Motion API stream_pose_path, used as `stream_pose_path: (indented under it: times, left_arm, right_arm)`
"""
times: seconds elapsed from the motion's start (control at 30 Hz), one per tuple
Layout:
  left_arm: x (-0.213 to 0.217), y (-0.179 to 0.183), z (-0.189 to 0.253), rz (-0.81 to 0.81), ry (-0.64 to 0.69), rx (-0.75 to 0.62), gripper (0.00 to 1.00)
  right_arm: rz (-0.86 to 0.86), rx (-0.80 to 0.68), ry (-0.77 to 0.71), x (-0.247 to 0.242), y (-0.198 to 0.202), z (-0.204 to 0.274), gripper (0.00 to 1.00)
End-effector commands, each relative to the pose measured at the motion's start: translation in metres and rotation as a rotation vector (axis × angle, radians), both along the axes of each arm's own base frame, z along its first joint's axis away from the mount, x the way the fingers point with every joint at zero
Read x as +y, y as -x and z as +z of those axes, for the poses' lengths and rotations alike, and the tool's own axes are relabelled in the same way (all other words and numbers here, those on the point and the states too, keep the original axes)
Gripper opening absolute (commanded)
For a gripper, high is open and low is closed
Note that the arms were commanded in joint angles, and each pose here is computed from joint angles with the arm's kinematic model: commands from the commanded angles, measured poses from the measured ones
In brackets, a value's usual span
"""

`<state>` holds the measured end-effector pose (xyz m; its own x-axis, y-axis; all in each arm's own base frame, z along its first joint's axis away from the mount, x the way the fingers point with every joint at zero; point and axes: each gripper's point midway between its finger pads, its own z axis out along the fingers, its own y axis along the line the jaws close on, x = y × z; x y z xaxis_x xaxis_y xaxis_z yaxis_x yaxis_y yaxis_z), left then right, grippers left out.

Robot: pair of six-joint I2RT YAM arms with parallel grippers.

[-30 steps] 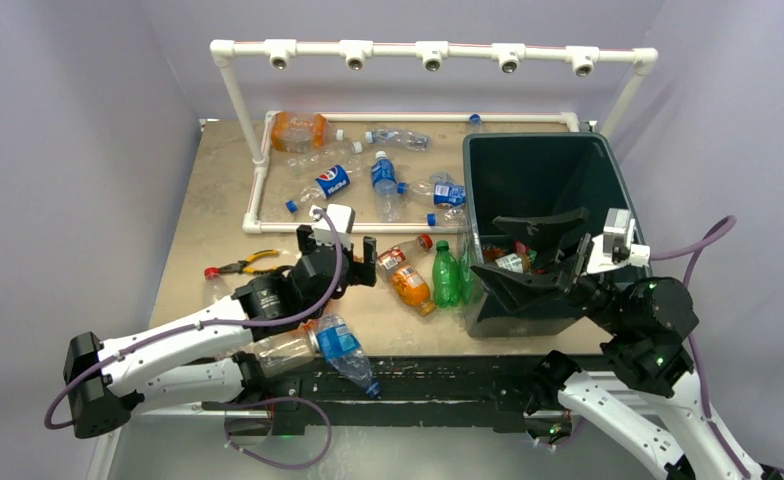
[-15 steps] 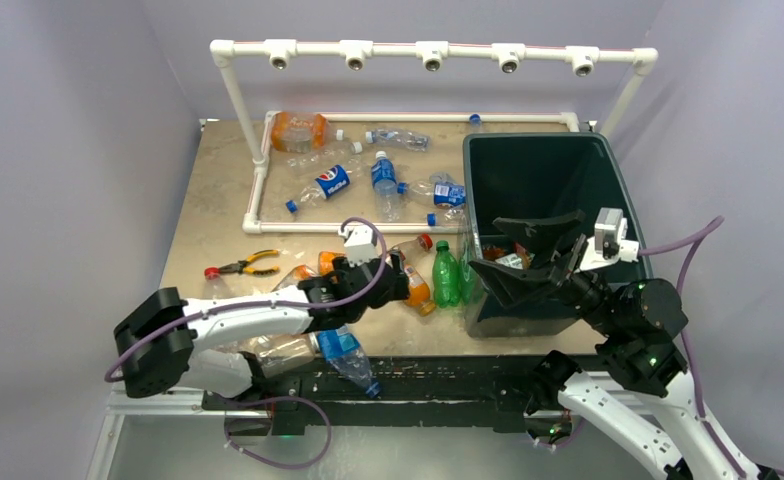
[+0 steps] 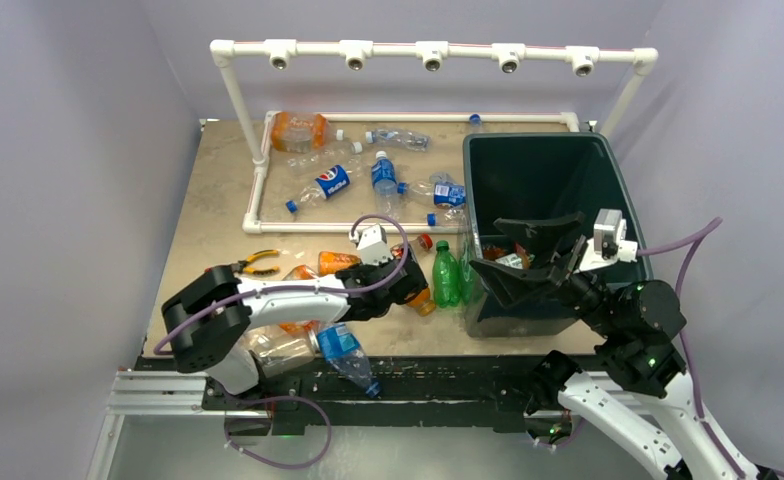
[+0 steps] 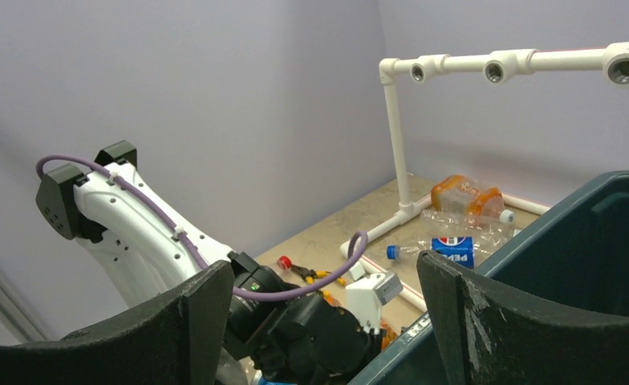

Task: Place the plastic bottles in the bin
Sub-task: Pick up the plastic bottle at the center of the board.

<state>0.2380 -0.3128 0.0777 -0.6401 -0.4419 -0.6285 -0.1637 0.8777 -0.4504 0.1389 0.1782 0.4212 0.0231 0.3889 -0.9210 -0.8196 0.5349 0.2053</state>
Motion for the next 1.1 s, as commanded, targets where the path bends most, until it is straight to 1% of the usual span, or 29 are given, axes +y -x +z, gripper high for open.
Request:
stream_pose_path:
  times: [0.0, 0.27, 0.47, 0.7, 0.87, 0.97, 1.07]
  left_arm:
    - [-0.007, -0.008, -0.003, 0.098, 0.054, 0.013, 0.94]
    - [-0.005, -0.016, -0.01, 0.168, 0.054, 0.004, 0.86]
    - [-0.007, -0.024, -0.023, 0.182, 0.032, 0.026, 0.83]
    - [-0.008, -0.022, -0.034, 0.166, 0.033, 0.049, 0.74]
    - [-0.008, -0.022, -0.023, 0.14, 0.036, 0.028, 0.63]
    - [-0.008, -0.021, -0.004, 0.118, 0.066, -0.004, 0.56]
    - [-0.013, -0.017, 0.02, 0.058, 0.088, -0.043, 0.5]
  right_arm:
    - [-0.023, -0.012, -0.031, -0.007, 0.001, 0.007, 0.89]
    - [-0.034, -0.011, -0.028, -0.011, 0.004, 0.006, 0.89]
    - [-0.04, -0.011, -0.026, -0.013, 0.005, 0.007, 0.89]
    - [-0.052, -0.008, -0.019, -0.015, 0.004, 0.006, 0.89]
    - [-0.049, -0.007, -0.016, -0.014, 0.004, 0.005, 0.89]
    - [-0.047, -0.009, -0.019, -0.014, 0.004, 0.006, 0.89]
    - [-0.042, -0.012, -0.021, -0.014, 0.005, 0.008, 0.89]
